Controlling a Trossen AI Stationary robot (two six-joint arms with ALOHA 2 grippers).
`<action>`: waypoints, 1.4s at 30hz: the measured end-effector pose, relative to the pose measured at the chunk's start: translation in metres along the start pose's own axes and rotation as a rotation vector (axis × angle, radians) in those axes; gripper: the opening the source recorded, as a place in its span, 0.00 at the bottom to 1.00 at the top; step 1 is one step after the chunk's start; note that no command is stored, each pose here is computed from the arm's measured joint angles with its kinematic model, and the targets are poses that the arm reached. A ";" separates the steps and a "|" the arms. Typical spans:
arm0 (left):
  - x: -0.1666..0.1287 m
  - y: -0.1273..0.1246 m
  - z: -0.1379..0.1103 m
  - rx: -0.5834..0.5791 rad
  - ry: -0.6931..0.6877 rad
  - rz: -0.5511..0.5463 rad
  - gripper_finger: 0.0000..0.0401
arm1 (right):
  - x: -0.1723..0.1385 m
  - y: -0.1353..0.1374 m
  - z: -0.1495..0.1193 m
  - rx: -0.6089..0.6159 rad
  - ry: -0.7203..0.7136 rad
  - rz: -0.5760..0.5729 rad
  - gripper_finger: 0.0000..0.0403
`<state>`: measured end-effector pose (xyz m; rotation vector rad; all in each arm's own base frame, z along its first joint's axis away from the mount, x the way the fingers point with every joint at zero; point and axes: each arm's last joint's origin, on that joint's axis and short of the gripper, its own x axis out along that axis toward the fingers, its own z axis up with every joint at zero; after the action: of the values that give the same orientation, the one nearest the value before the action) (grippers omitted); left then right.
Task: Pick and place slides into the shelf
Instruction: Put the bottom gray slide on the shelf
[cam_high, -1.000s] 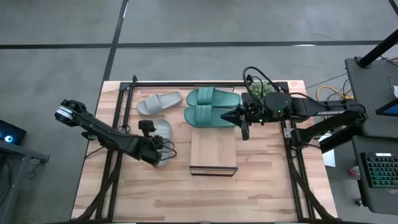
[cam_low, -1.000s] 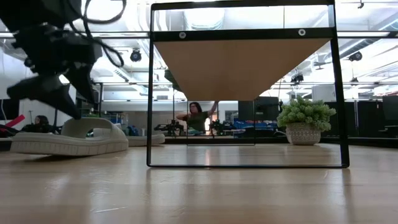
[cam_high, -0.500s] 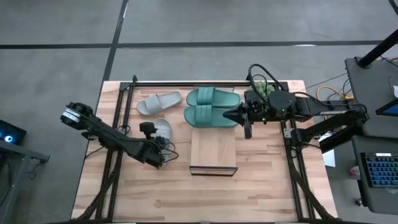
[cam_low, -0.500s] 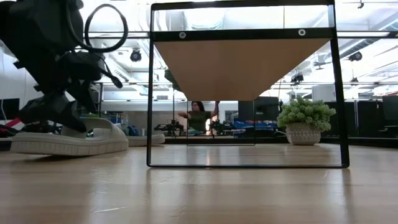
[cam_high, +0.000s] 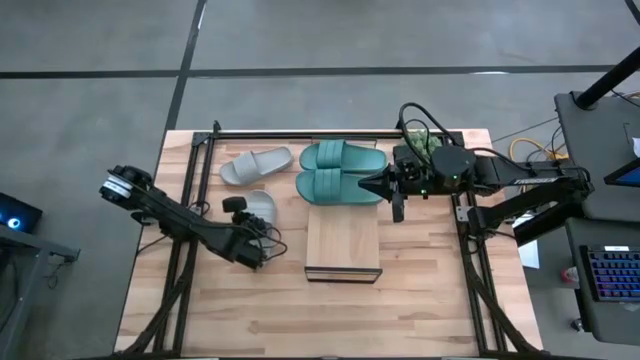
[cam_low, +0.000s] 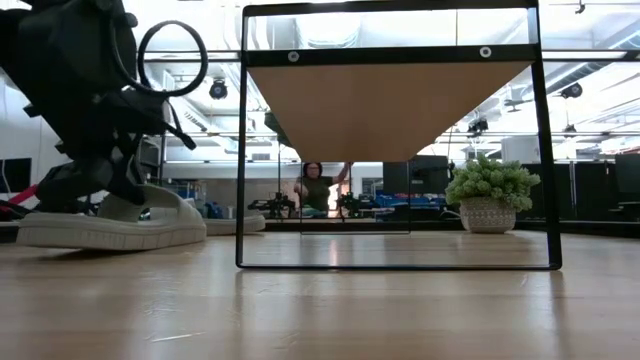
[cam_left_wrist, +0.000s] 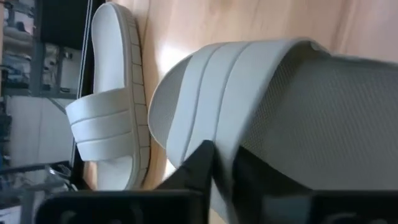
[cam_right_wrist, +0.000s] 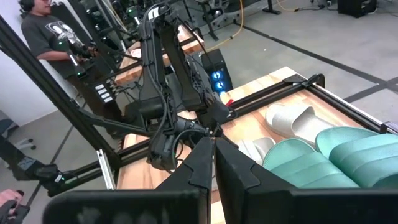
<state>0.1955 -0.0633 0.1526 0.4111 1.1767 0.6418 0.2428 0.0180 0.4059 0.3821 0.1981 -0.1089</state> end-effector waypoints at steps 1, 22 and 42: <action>-0.001 0.001 0.000 -0.014 -0.001 -0.005 0.03 | 0.000 0.000 0.000 0.000 0.000 0.000 0.02; -0.028 0.040 -0.014 -0.077 0.012 -0.074 0.00 | 0.000 0.000 0.000 0.000 -0.001 0.000 0.02; -0.071 0.097 -0.030 -0.192 -0.072 -0.275 0.00 | 0.000 0.000 0.000 0.009 -0.002 0.001 0.02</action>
<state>0.1266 -0.0376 0.2520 0.1056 1.0685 0.4910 0.2430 0.0181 0.4060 0.3908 0.1957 -0.1086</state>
